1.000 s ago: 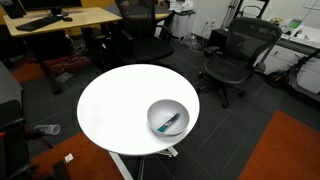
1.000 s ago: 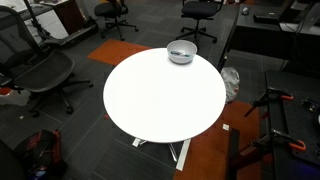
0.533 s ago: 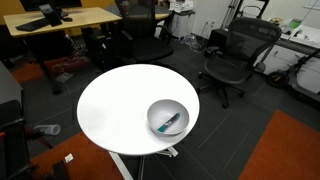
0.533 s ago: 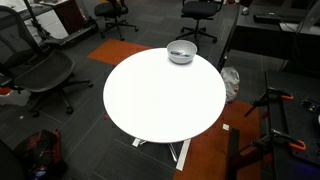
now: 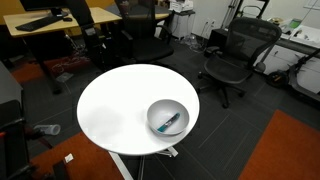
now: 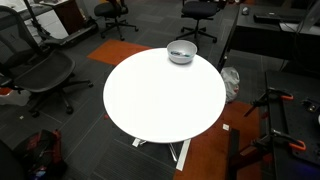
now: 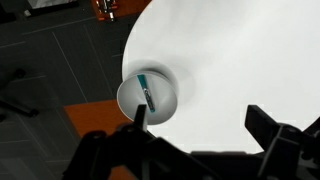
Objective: Take the pen out of the bowl and place it on the table
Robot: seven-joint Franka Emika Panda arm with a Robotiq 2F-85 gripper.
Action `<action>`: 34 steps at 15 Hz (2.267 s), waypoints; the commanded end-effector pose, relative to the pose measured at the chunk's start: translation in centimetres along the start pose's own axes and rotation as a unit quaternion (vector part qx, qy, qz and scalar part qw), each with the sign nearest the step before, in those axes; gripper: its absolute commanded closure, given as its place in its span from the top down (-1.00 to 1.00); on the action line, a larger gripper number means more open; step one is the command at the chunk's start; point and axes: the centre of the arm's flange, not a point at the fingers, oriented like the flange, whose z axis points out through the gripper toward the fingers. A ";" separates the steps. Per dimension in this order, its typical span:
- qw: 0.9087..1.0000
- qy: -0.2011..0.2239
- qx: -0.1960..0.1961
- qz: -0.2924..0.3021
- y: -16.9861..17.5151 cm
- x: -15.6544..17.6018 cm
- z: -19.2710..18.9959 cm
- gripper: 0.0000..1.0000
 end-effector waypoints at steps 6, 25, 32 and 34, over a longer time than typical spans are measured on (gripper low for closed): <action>0.999 0.016 0.001 -0.032 2.7 6.4 6.9 1.00; 0.999 -0.021 0.003 -0.030 7.1 12.9 21.2 1.00; 0.999 -0.039 0.018 -0.028 7.9 14.1 25.7 1.00; 0.999 -0.044 0.020 -0.025 7.8 14.3 26.9 1.00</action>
